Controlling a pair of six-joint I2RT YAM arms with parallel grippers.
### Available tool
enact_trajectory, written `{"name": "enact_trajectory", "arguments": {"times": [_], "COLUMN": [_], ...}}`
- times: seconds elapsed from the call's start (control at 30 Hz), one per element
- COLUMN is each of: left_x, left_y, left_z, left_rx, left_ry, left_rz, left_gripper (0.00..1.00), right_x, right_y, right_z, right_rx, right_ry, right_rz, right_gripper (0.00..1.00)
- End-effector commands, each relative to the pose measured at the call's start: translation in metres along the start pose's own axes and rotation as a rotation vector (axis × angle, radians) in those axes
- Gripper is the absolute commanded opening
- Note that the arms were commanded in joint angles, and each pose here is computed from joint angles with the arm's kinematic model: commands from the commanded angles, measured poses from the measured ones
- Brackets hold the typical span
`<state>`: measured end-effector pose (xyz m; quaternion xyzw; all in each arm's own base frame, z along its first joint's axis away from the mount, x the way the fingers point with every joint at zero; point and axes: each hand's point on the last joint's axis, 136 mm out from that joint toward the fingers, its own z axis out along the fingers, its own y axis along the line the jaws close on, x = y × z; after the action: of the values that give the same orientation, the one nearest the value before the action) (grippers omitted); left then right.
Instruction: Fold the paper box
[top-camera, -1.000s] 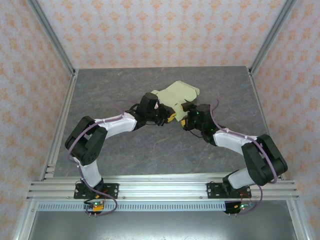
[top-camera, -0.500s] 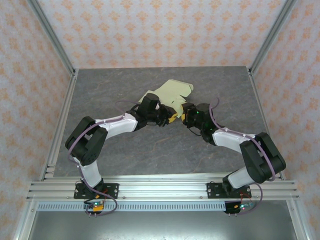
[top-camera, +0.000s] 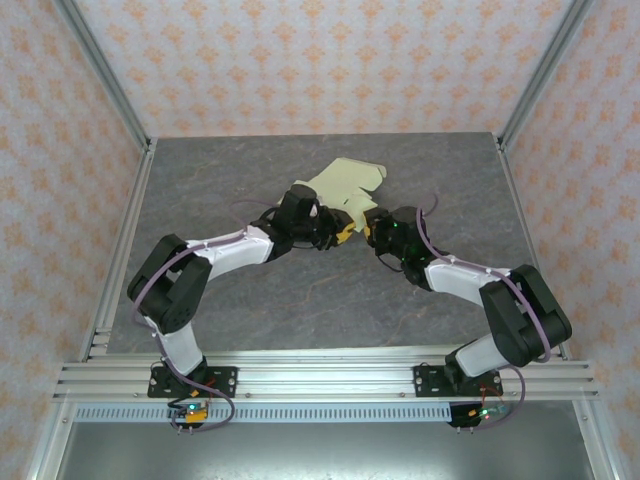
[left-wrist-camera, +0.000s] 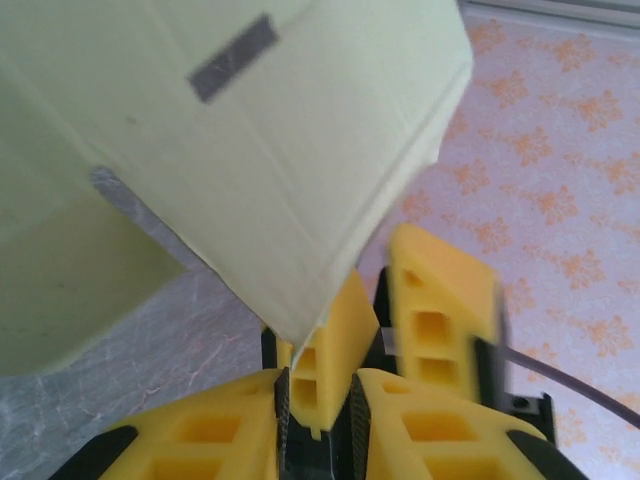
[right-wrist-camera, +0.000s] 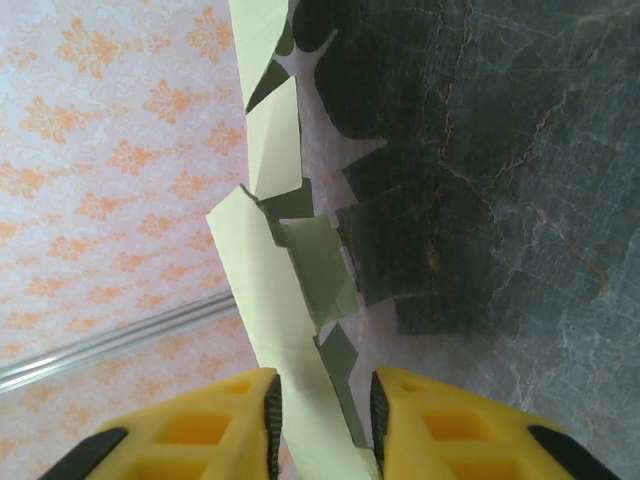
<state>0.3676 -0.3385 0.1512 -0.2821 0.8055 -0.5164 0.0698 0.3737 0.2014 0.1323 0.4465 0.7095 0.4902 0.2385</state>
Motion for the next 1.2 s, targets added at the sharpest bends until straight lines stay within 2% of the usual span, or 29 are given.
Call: {"name": "enact_trajectory", "arguments": {"times": [0.0,0.07,0.3,0.43,0.53,0.73,0.8,0.83,0.87,1.03,1.17], "left_x": [0.007,0.007,-0.002,-0.022,-0.042,-0.082,-0.092,-0.097,-0.1,-0.103,-0.107], "left_y": [-0.029,-0.029,-0.04,-0.049,-0.052,-0.041,-0.033,-0.026,-0.022,-0.018,-0.005], "left_z": [-0.017,-0.022,-0.056,-0.085,-0.11,-0.157,-0.171,-0.178,-0.184,-0.188,-0.18], "left_rx": [0.068,0.072,0.044,0.01,-0.011,-0.121,-0.177,-0.222,-0.255,-0.272,-0.305], "left_ry": [-0.019,-0.03,-0.125,-0.204,-0.28,-0.418,-0.464,-0.494,-0.52,-0.532,-0.506], "left_rz": [0.061,0.068,0.184,0.25,0.29,0.389,0.409,0.41,0.416,0.464,0.449], "left_gripper": [0.28,0.33,0.58,0.62,0.64,0.67,0.81,0.95,1.0,1.0,1.0], "right_x": [-0.002,-0.001,-0.003,-0.007,-0.009,-0.024,-0.032,-0.038,-0.043,-0.068,-0.054], "right_y": [0.02,0.021,0.031,0.043,0.056,0.082,0.091,0.096,0.102,0.137,0.153], "right_z": [0.002,0.002,-0.006,-0.02,-0.033,-0.069,-0.08,-0.086,-0.093,-0.136,-0.142], "right_rx": [-0.055,-0.057,-0.06,-0.034,-0.009,0.066,0.104,0.129,0.155,0.316,0.357], "right_ry": [-0.026,-0.021,-0.041,-0.076,-0.099,-0.151,-0.159,-0.166,-0.173,-0.189,-0.073], "right_rz": [-0.04,-0.052,-0.102,-0.198,-0.302,-0.501,-0.576,-0.626,-0.681,-0.922,-1.065], "right_gripper": [0.25,0.18,0.17,0.13,0.01,0.0,0.0,0.0,0.0,0.0,0.0]}}
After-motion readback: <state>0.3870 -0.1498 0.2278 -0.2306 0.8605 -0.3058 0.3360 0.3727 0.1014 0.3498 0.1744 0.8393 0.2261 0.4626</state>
